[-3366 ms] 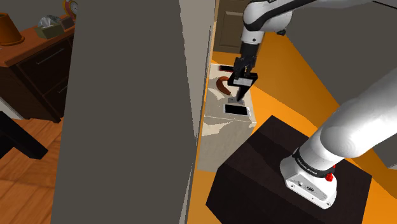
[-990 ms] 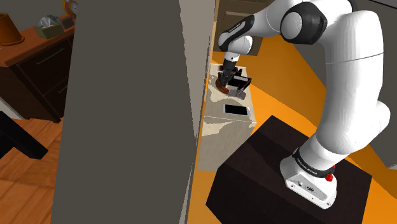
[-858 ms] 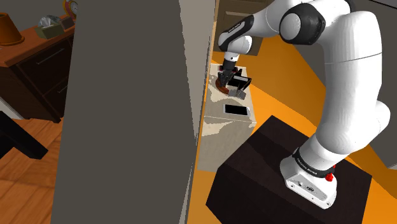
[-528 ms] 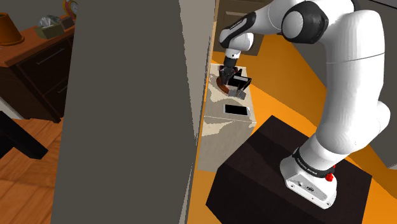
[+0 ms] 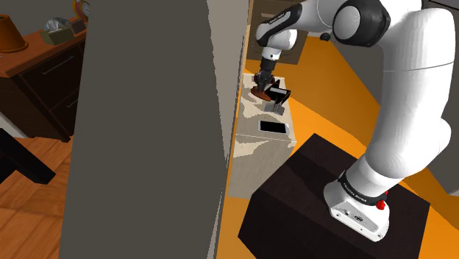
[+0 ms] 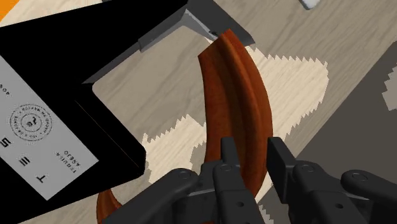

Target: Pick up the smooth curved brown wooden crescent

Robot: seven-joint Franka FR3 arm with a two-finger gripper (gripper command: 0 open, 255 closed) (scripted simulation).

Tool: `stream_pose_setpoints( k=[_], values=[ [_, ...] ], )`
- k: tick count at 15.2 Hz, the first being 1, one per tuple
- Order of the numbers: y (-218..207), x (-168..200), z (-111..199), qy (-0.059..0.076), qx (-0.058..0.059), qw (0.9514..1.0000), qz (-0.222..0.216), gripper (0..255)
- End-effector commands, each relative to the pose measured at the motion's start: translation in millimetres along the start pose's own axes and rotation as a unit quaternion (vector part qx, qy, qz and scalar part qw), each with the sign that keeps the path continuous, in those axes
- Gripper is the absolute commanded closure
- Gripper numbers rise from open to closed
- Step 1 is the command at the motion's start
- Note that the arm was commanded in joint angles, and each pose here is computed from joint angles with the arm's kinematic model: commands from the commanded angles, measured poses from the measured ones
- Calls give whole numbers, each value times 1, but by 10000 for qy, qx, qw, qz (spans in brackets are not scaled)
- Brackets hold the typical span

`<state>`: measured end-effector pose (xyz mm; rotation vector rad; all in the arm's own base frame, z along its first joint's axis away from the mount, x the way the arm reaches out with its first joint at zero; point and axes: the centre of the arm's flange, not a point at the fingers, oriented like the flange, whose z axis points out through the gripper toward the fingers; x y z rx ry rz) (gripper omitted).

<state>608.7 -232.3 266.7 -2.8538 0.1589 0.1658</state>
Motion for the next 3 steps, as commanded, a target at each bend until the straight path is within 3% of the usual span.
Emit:
stream_pose_setpoints(
  k=[1,3],
  values=[
    [-3,-1,-10,-2,1,10000,1,255],
    [-4,-1,-11,-2,1,10000,1,255]
  ],
)
